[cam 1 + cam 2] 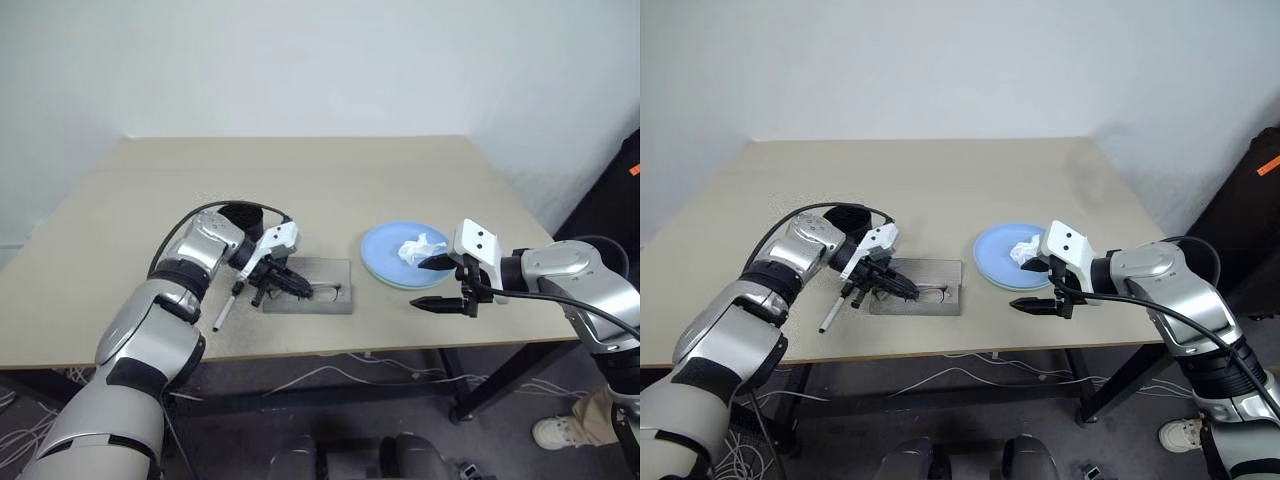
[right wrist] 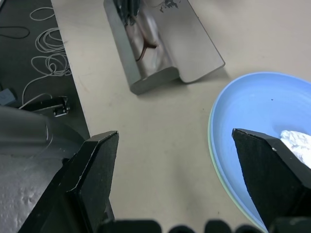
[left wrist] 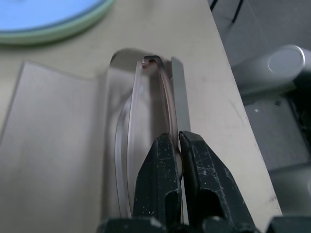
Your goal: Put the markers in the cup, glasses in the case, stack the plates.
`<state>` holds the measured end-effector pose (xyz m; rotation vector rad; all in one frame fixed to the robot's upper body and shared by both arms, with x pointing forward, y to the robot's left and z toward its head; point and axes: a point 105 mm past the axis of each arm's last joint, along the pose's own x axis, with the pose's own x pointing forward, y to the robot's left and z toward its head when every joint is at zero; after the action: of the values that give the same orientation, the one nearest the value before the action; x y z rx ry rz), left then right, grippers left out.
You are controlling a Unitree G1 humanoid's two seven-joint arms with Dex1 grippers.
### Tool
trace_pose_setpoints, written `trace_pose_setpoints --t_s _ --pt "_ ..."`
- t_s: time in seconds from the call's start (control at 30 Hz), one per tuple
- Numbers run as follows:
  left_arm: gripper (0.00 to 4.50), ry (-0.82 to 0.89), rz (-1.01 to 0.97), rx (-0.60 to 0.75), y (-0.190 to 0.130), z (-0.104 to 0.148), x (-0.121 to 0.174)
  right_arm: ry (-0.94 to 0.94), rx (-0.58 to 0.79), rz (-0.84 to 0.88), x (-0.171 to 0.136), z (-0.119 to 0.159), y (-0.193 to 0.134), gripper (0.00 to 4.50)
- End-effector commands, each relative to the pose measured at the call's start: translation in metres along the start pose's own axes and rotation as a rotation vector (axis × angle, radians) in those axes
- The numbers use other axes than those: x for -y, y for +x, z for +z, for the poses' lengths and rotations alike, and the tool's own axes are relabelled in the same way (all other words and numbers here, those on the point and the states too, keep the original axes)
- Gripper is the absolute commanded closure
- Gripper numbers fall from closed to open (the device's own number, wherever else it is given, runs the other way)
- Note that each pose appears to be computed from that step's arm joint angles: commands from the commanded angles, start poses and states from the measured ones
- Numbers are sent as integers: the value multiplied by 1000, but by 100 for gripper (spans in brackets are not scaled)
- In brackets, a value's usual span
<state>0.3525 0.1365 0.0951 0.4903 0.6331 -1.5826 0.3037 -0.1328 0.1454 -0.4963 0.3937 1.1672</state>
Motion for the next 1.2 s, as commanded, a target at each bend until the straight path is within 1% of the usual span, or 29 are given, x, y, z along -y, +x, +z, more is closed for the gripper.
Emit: trace_pose_setpoints --t_s 0.03,0.17,0.33,0.5,0.63,0.77,0.87,1.07,1.2 --pt "448 40 -1 6 0 4 -1 -34 31 -24 3 12 -7 44" --pt "448 133 8 -21 4 -1 -1 -35 33 -23 3 13 -6 44" --pt "448 156 59 -3 9 -1 -6 -35 33 -24 3 13 -6 44" --pt "448 169 85 -9 6 2 -9 -37 34 -23 3 13 -5 44" --pt "349 194 105 -12 2 7 -12 -41 35 -20 3 14 -4 44" --pt "220 223 105 4 1 14 -13 -44 37 -19 4 14 -4 44" --pt "129 295 122 37 -4 29 -15 -46 38 -18 4 15 -3 44" --pt "129 327 150 122 -12 59 -20 -47 40 -15 4 15 -3 44" --pt "129 381 273 143 -16 73 -32 -49 41 -15 4 16 -2 44"
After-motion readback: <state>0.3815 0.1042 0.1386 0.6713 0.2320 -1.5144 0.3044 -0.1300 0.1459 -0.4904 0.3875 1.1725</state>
